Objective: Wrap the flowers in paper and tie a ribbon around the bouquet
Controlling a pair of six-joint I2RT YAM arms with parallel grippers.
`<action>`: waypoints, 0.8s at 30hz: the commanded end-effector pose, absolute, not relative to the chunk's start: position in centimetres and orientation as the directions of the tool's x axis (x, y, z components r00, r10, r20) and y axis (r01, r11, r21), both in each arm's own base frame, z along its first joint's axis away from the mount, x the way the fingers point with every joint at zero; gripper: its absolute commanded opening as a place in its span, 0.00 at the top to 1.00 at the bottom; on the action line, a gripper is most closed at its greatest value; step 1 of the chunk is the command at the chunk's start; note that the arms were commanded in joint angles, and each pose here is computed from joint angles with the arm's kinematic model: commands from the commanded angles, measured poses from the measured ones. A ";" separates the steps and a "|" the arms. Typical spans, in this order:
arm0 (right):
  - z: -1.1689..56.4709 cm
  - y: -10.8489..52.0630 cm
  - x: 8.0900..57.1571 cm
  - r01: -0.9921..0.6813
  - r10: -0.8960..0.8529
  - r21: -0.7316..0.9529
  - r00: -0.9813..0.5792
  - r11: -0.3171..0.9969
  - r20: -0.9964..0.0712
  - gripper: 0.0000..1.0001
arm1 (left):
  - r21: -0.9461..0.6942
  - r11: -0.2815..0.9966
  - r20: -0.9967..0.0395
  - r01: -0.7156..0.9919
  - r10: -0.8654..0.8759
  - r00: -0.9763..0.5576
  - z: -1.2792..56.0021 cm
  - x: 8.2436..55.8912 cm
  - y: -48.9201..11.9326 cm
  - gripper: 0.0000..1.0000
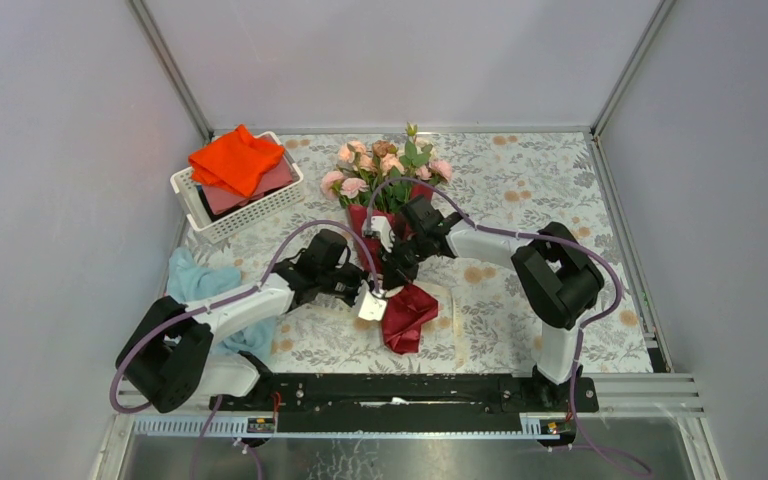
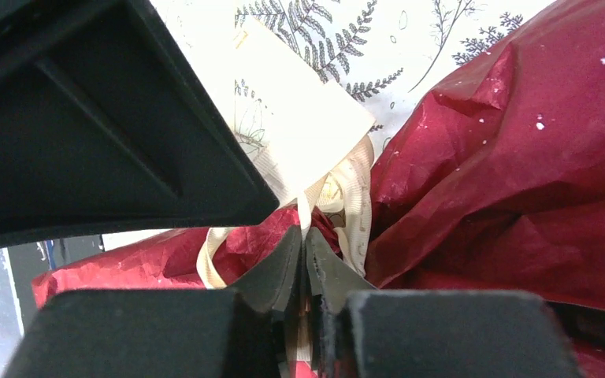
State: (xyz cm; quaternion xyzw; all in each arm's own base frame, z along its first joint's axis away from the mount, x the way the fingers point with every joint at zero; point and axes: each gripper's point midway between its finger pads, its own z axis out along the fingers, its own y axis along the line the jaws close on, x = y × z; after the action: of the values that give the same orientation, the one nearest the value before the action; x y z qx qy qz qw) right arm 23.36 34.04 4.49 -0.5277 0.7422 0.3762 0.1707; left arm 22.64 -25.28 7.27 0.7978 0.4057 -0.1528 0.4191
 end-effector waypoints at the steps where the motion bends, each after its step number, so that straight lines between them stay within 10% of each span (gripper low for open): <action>1: 7.6 35.2 24.3 -0.938 -0.600 0.314 -0.338 0.149 -0.725 0.92 | 0.566 -0.339 -0.560 0.752 0.511 0.652 7.0 22.6 -25.3 1.00; 14: 8.9 35.2 25.5 -0.922 -0.549 0.326 -0.385 0.206 -0.742 0.83 | 0.567 -0.377 -0.535 0.732 0.508 0.675 6.2 22.1 -24.8 1.00; 24: 9.7 34.5 26.7 -0.918 -0.522 0.301 -0.394 0.258 -0.757 1.00 | 0.568 -0.366 -0.530 0.737 0.524 0.667 6.3 22.5 -24.7 1.00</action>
State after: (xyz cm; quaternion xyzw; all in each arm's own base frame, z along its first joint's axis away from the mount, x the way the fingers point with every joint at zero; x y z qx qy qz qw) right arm 25.16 34.69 7.26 -0.4969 0.7511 0.3742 0.2210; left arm 22.58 -24.71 6.43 0.8120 0.3909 -0.1350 0.4118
